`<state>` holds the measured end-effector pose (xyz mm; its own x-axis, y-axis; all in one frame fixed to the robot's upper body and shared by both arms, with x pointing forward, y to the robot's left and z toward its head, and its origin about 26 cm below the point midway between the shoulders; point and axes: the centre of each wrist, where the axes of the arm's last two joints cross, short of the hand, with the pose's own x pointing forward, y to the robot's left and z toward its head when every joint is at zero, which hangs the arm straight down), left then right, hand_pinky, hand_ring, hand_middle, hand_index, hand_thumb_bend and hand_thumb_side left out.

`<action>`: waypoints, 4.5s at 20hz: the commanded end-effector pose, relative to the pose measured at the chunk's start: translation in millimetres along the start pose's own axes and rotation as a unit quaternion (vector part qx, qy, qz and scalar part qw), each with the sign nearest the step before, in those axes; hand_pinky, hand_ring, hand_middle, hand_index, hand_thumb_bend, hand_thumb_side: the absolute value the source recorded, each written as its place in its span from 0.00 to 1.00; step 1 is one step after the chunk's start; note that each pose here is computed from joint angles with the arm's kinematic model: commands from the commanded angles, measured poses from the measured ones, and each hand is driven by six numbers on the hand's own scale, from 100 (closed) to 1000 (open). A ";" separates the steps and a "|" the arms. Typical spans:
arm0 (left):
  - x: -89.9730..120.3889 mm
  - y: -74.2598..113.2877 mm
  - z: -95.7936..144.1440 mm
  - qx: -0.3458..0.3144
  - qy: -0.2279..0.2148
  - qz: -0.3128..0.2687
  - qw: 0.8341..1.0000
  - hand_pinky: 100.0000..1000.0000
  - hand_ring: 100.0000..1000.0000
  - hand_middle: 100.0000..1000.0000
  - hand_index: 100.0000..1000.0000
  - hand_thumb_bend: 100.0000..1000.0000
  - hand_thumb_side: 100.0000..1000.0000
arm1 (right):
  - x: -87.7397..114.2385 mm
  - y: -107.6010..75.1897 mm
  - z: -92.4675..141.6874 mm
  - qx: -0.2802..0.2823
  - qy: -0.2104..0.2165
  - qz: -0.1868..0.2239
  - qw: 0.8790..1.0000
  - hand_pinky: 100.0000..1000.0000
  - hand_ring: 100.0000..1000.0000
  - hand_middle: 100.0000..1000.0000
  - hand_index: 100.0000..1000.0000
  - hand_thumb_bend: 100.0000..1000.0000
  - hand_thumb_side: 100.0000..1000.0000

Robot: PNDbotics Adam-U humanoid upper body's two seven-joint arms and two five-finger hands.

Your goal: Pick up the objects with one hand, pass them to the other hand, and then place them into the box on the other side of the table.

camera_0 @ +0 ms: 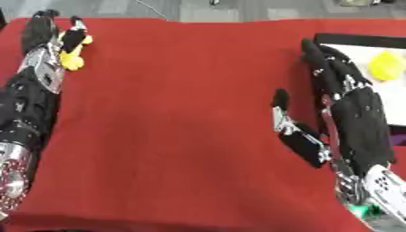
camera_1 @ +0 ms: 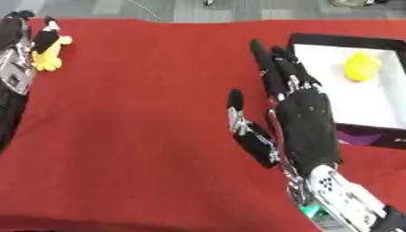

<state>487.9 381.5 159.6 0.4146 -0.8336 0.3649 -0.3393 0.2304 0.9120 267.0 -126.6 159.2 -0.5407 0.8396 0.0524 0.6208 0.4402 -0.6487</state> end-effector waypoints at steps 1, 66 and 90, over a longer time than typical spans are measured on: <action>-21.7 13.5 -8.7 0.009 0.018 -0.016 1.000 0.78 0.74 0.80 0.91 0.00 0.81 | 1.7 -5.8 -3.8 -0.014 -0.006 -0.004 1.000 0.43 0.84 0.68 0.98 0.00 0.32; -34.9 10.7 -10.9 0.004 -0.015 -0.088 0.996 0.82 0.81 0.86 0.94 0.00 0.46 | 10.6 -2.0 1.9 -0.013 -0.005 -0.030 0.999 0.42 0.87 0.68 0.99 0.00 0.34; -83.5 -27.1 11.3 0.001 0.016 -0.050 0.999 0.62 0.45 0.47 0.60 0.00 0.16 | 15.5 -0.3 4.1 -0.015 0.000 -0.040 0.999 0.42 0.89 0.68 1.00 0.00 0.36</action>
<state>460.4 427.6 105.7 0.4484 -0.8465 0.2869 -0.2955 0.1625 0.9414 258.4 -115.6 150.2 -0.5771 0.8101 0.1032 0.5851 0.4983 -0.6397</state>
